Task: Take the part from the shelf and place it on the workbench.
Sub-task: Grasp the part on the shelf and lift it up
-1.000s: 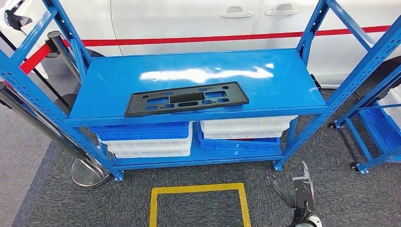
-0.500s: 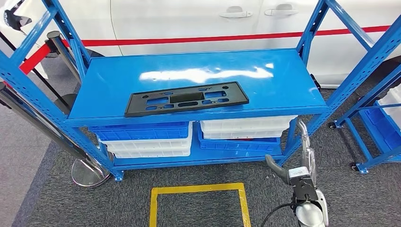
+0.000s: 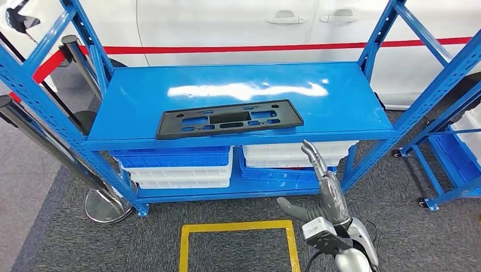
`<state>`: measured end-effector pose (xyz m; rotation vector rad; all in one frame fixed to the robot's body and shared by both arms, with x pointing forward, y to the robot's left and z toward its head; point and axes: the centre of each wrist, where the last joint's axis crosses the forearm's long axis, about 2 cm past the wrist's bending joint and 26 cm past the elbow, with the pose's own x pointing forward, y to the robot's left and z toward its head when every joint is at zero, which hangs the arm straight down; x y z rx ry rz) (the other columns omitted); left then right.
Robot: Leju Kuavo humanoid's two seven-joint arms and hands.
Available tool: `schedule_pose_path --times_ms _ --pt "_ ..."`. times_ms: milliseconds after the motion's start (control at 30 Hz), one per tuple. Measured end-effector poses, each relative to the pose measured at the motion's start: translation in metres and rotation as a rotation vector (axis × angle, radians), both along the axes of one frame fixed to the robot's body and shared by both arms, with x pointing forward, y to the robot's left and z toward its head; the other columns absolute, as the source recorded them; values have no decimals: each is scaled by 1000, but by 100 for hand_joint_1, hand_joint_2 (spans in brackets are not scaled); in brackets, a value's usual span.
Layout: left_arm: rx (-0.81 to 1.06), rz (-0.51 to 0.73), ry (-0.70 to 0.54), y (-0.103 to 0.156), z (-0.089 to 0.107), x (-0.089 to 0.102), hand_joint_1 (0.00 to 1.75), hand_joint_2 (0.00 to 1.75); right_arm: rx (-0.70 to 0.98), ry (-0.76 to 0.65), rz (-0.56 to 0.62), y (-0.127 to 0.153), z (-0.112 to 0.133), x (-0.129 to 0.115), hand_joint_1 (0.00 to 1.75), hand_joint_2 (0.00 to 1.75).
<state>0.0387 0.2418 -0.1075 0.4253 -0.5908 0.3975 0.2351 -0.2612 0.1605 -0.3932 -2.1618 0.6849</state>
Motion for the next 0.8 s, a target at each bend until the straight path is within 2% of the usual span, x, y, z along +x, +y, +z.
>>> schedule_pose_path --times_ms 467,800 --pt "0 11 15 -8 1 -1 0 0 -327 -189 -94 37 -1 -12 0 175" --pt "2 -26 20 -8 1 0 0 0 -491 -284 -212 67 -22 -7 0 175"
